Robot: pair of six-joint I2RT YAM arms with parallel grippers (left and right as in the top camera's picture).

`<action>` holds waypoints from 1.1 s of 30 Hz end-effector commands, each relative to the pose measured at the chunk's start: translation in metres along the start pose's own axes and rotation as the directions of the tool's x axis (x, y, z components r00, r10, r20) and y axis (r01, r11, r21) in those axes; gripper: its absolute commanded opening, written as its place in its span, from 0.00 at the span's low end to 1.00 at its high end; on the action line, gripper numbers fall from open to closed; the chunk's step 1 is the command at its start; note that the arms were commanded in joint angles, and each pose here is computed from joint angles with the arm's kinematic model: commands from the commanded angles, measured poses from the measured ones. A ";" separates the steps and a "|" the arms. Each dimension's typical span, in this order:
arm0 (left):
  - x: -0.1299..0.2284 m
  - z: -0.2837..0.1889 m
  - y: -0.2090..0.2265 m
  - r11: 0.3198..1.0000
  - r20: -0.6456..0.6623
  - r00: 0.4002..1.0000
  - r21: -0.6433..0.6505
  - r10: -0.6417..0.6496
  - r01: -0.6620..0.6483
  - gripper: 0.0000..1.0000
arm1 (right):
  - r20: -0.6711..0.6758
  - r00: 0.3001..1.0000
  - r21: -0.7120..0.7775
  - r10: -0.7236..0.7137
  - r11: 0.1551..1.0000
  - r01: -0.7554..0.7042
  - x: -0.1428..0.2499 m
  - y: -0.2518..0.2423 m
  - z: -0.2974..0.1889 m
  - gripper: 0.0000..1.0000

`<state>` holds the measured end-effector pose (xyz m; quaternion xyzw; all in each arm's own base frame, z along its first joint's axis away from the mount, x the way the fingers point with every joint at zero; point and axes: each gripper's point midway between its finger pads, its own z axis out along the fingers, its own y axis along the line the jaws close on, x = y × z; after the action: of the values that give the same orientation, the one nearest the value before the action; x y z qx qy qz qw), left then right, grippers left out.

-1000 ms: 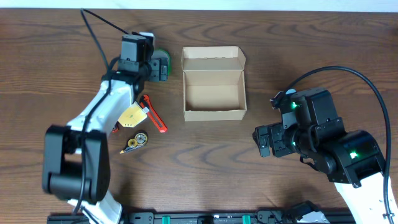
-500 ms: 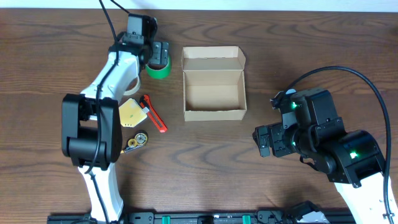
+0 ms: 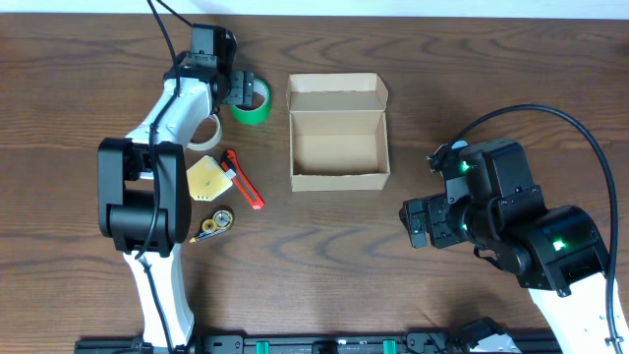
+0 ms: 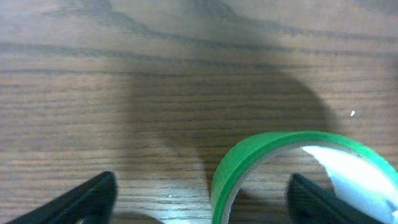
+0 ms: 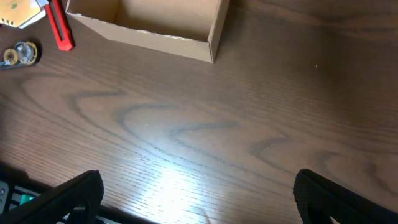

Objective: Pack container
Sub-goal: 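Reach the left gripper to the green tape roll and grasp it, then carry the green tape into the box and release it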

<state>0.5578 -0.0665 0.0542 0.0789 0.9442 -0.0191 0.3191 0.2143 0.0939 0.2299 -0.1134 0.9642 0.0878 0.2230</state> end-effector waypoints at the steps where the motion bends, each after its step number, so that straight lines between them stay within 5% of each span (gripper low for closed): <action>1: 0.005 0.011 0.002 1.000 -0.018 1.000 -0.008 0.012 -0.012 0.77 | 0.000 1.000 -0.007 -0.016 1.000 0.016 0.000 0.002 0.000 0.99; 4: 0.009 0.016 0.004 1.000 -0.029 0.999 -0.016 0.019 -0.019 0.73 | 0.000 1.000 -0.007 -0.016 1.000 0.016 0.000 0.002 0.000 0.99; 11: 0.010 0.019 0.005 1.000 -0.028 0.999 -0.025 0.018 -0.019 0.39 | 0.000 1.000 -0.007 -0.016 1.000 0.016 0.000 0.002 0.000 0.99; 15: 0.005 0.016 0.005 1.000 -0.025 1.000 -0.024 0.018 -0.019 0.05 | 0.000 1.000 -0.007 -0.016 1.000 0.016 0.000 0.002 0.000 0.99; 25: -0.058 -0.063 -0.023 0.998 0.002 0.998 0.019 0.057 -0.057 0.05 | 0.000 1.000 -0.007 -0.016 1.000 0.016 0.000 0.002 0.000 0.99; 33: -0.048 -0.149 -0.095 0.969 -0.040 0.982 0.170 0.186 -0.177 0.05 | 0.000 1.000 -0.007 -0.016 1.000 0.016 0.000 0.002 0.000 0.99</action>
<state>0.5029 -0.1283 0.1589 0.1589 0.9530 -0.0434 0.2543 0.2142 0.0939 0.2299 -0.1135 0.9642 0.0879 0.2228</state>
